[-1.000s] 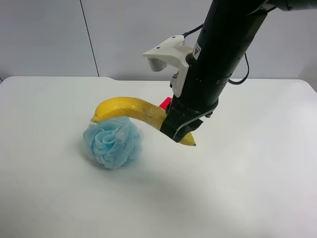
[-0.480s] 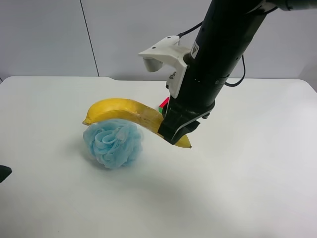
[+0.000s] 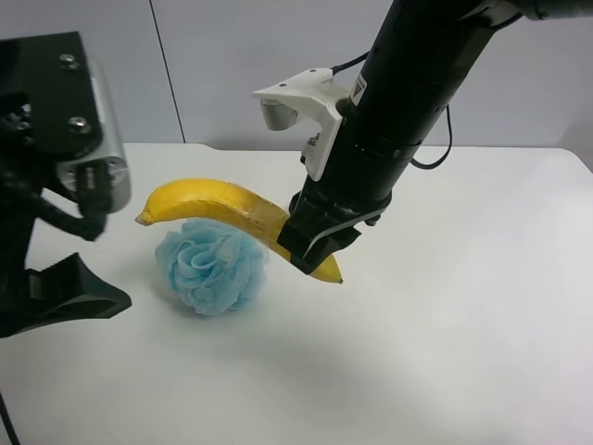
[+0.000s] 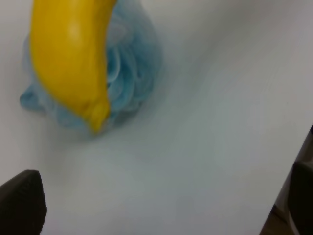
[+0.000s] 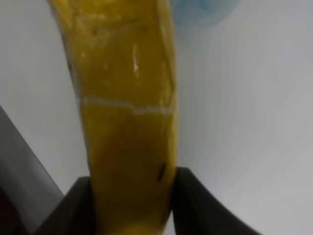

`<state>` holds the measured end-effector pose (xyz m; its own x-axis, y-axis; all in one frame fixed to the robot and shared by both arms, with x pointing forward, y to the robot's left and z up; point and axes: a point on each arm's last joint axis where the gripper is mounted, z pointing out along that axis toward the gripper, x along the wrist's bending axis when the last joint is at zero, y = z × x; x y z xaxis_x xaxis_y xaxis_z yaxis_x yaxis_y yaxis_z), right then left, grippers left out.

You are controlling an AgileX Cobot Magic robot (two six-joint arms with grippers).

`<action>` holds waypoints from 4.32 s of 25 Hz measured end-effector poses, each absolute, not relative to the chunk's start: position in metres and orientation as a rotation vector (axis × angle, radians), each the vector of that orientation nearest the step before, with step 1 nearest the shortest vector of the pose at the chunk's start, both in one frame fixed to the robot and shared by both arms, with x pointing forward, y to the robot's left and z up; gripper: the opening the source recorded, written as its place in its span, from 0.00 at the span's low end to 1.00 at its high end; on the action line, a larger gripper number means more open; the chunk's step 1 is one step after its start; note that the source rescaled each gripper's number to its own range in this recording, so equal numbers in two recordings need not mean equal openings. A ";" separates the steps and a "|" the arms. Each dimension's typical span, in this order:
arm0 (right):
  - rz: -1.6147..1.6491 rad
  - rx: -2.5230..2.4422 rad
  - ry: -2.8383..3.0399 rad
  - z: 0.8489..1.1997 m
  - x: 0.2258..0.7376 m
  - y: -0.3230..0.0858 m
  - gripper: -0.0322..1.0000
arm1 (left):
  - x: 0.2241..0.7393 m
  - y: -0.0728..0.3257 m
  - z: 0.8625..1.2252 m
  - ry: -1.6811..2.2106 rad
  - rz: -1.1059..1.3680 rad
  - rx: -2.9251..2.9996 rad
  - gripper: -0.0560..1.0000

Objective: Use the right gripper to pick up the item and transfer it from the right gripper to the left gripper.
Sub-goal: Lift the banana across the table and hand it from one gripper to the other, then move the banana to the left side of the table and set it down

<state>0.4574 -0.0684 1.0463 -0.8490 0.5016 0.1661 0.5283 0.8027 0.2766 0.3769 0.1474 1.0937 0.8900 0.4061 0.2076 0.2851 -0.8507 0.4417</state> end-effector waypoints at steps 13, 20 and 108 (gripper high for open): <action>-0.491 -0.835 -2.895 1.046 0.457 -0.068 0.03 | 0.415 0.103 1.094 0.471 0.464 2.633 1.00; -0.491 -0.835 -2.895 1.046 0.457 -0.068 0.03 | 0.432 0.088 1.079 0.444 0.501 2.695 1.00; -1.320 -1.374 -2.944 1.056 0.252 -0.292 1.00 | 0.445 0.082 1.067 0.396 0.592 2.730 0.08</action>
